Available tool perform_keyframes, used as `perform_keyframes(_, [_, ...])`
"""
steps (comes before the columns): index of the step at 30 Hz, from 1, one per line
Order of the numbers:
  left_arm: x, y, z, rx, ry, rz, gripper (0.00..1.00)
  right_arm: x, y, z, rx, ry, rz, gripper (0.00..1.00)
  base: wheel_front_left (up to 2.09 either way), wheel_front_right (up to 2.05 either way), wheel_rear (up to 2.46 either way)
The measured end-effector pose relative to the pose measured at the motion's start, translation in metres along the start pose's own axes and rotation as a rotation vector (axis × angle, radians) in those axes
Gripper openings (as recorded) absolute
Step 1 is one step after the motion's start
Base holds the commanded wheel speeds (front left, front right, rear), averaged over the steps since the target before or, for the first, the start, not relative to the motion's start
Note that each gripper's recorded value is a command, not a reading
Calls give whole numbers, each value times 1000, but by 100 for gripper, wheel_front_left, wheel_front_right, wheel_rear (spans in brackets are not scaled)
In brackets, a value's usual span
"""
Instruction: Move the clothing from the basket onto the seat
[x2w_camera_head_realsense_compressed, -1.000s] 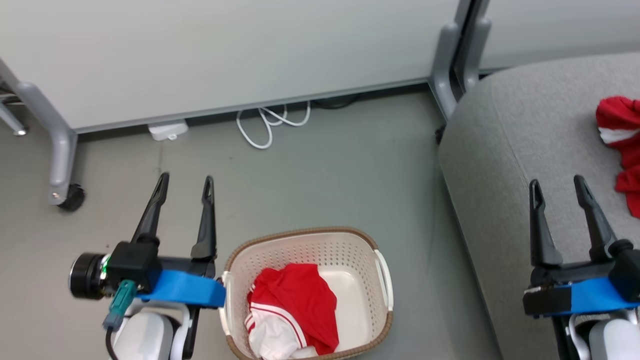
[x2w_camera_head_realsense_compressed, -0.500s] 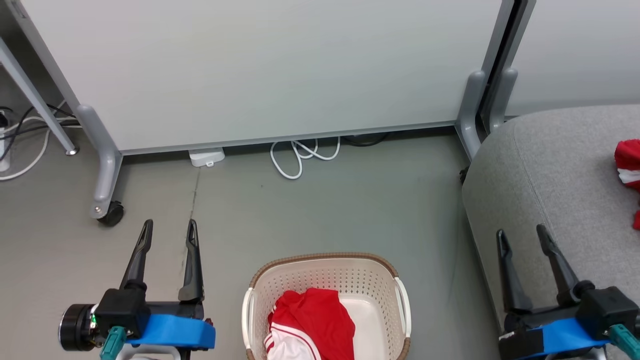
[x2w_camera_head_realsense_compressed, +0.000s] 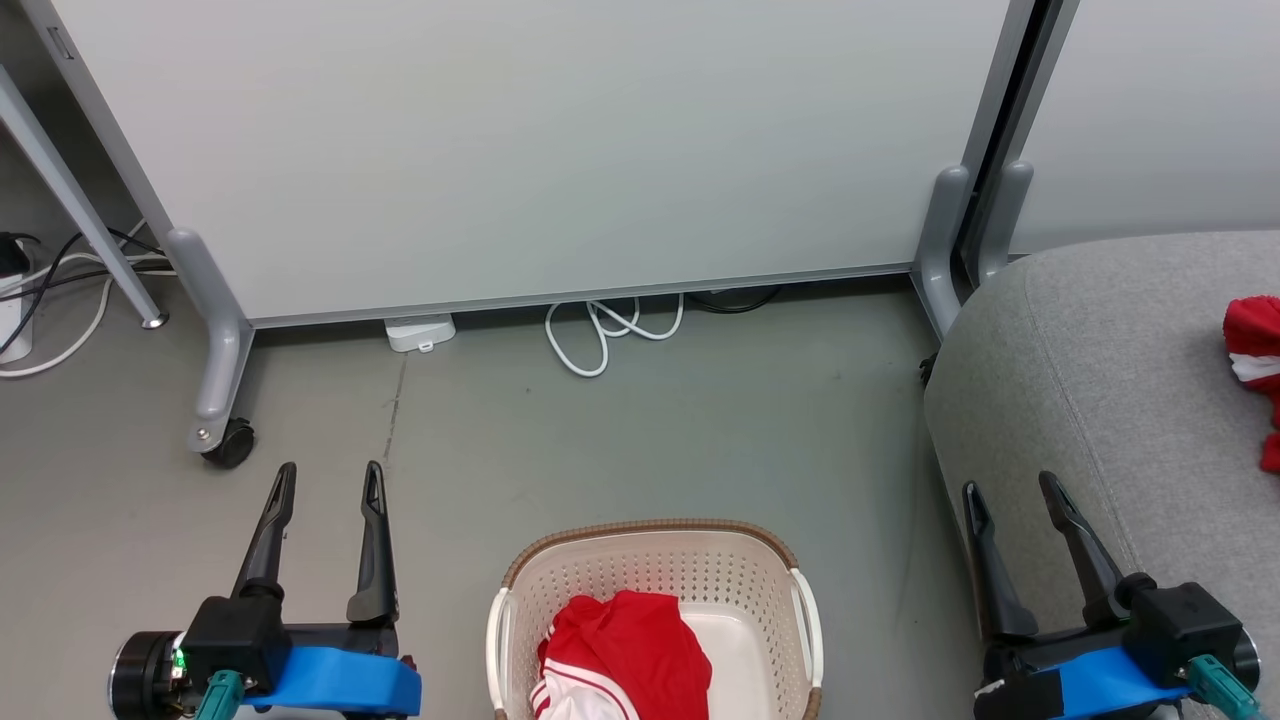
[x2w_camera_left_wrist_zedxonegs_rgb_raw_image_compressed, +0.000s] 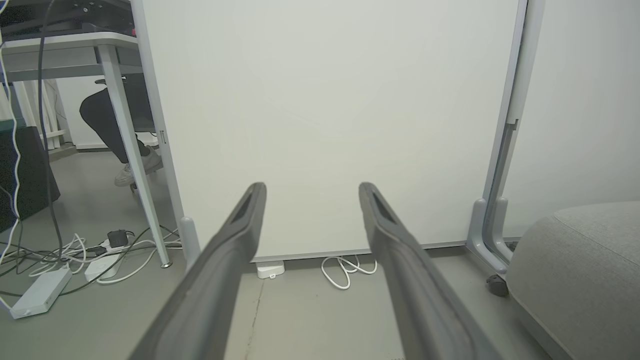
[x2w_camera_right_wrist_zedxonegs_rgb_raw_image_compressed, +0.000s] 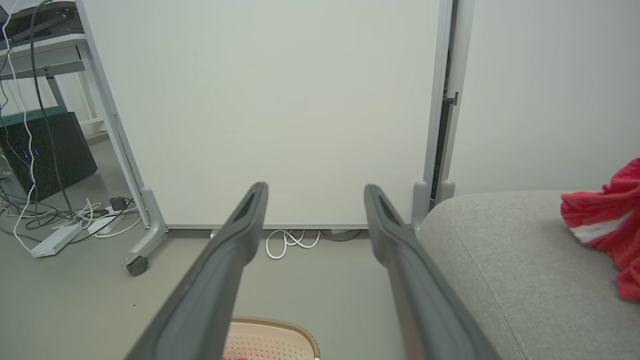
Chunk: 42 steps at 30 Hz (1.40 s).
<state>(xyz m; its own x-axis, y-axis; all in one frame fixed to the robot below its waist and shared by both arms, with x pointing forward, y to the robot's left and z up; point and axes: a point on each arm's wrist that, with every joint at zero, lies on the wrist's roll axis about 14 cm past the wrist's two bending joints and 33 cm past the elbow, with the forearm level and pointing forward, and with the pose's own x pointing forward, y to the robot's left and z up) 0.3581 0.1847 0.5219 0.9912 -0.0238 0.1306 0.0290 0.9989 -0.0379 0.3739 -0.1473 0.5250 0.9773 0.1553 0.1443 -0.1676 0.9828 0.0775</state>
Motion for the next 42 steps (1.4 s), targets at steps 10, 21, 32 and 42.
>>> perform_keyframes(10, [1, -2, 0, 3, 0, -8, 100, -1, 1, -2, 4, 7, 1, 100, 0, 0, 0])
perform_keyframes(21, [1, -3, -3, 7, 8, -14, 100, -1, 0, -4, 3, 11, 0, 100, 0, 0, 0])
perform_keyframes(32, [30, -31, 2, 37, -8, -130, 100, 4, -2, -7, 2, 19, -5, 100, 0, 0, 0])
perform_keyframes(42, [78, -79, -37, 118, 89, -347, 100, 36, -13, -1, -19, -18, -18, 100, 0, 0, 0])
